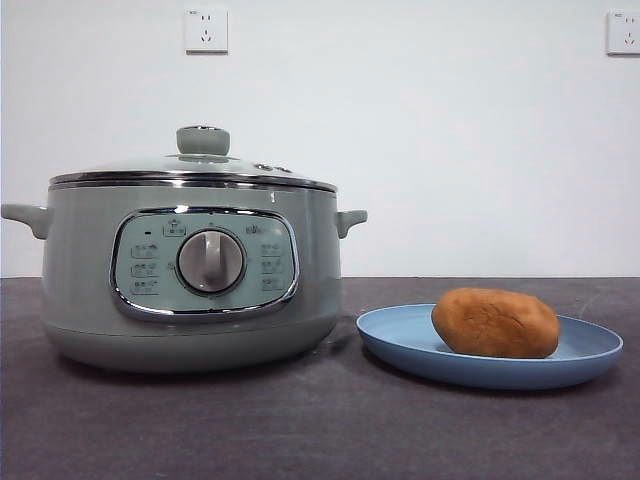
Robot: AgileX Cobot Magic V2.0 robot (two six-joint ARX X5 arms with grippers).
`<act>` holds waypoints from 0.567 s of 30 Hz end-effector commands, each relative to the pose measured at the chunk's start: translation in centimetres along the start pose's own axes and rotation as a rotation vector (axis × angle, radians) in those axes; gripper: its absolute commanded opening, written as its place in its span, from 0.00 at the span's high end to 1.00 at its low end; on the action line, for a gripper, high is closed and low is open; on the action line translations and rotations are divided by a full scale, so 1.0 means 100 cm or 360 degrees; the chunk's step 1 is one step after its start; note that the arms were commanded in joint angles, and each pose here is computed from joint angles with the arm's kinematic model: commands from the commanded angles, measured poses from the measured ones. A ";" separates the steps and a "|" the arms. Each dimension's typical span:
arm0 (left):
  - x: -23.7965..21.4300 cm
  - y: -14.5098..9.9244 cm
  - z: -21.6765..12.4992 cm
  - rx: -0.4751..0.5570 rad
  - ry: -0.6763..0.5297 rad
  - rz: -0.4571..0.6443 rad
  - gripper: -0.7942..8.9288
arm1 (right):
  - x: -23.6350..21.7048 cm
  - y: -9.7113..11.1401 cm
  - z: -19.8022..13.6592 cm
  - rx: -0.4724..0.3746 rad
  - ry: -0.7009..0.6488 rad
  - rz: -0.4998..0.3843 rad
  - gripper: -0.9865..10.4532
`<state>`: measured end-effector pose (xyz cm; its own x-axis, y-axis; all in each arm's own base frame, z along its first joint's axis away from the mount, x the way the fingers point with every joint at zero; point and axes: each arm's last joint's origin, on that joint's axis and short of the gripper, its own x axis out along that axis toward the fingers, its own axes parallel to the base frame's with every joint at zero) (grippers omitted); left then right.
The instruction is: Take the potato out from the steamer,put the potato on the plate,close the lid
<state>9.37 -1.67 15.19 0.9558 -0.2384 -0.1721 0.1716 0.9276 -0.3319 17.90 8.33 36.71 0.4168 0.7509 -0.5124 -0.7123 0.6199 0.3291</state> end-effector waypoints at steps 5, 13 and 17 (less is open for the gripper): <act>0.001 0.001 -0.003 -0.0014 0.0020 0.0008 0.92 | -0.001 0.001 0.002 -0.0016 -0.0011 0.0001 0.91; 0.001 0.001 -0.003 -0.0014 0.0019 0.0008 0.92 | -0.026 0.001 0.002 -0.0111 -0.0163 -0.0452 0.91; 0.001 0.001 -0.003 -0.0014 0.0020 0.0007 0.92 | -0.055 0.003 -0.016 -0.0101 -0.0356 -0.0831 0.91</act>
<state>9.37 -1.67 15.19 0.9558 -0.2384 -0.1721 0.1716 0.9276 -0.3319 14.98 4.46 38.90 0.8068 0.4175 -0.4181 -0.4430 0.8956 0.0396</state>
